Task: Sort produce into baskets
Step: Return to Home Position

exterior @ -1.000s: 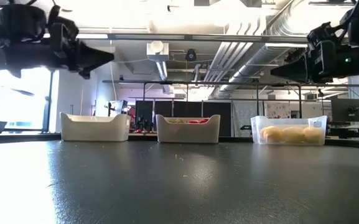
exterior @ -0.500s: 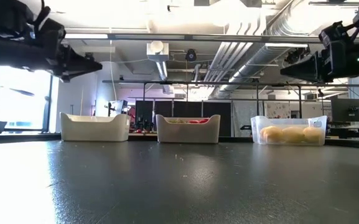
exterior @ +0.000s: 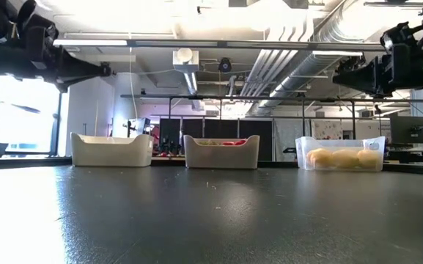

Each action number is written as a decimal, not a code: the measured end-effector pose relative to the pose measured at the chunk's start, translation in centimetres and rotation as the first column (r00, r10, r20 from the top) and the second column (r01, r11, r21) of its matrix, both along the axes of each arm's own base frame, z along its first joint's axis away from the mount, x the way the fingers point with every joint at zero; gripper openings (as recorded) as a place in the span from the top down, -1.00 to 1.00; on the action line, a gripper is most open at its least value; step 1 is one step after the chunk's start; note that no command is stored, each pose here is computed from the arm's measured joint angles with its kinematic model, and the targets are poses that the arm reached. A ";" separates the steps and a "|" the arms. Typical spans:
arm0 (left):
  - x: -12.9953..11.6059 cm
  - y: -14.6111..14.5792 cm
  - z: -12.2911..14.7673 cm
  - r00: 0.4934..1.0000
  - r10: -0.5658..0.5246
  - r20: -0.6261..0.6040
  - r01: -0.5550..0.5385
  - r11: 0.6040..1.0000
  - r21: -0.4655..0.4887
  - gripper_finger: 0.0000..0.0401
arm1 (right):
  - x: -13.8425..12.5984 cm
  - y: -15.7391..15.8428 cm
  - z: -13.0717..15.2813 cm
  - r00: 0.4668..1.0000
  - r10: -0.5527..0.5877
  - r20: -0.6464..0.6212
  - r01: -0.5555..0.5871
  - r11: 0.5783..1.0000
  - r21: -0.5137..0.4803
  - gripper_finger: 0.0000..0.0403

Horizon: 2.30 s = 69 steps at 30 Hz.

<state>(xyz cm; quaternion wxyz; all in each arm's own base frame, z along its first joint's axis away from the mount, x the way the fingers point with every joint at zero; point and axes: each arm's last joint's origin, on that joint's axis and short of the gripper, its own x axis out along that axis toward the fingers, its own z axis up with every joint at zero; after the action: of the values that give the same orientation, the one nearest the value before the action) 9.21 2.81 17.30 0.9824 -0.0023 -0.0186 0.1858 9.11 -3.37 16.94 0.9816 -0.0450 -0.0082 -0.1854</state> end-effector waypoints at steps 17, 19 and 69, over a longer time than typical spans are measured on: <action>0.7 0.0 -1.3 0.994 -0.080 -0.077 0.069 0.989 -0.133 1.00 | -0.3 -1.0 -0.1 0.981 -0.191 -0.016 0.191 0.982 0.007 1.00; 0.8 0.0 -1.4 0.994 -0.079 -0.076 0.065 0.983 -0.174 1.00 | -0.3 -1.0 -0.1 0.981 -0.191 -0.016 0.191 0.982 0.007 1.00; 0.9 0.0 -1.5 0.993 -0.080 -0.082 0.063 0.980 -0.190 1.00 | -0.3 -1.0 -0.1 0.981 -0.191 -0.016 0.191 0.982 0.007 1.00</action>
<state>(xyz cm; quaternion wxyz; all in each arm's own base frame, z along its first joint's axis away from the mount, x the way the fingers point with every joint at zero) 10.09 2.83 15.83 0.9837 -0.0869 0.0430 0.1513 8.81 -4.40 16.83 0.9595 -0.0425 0.0044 -0.2784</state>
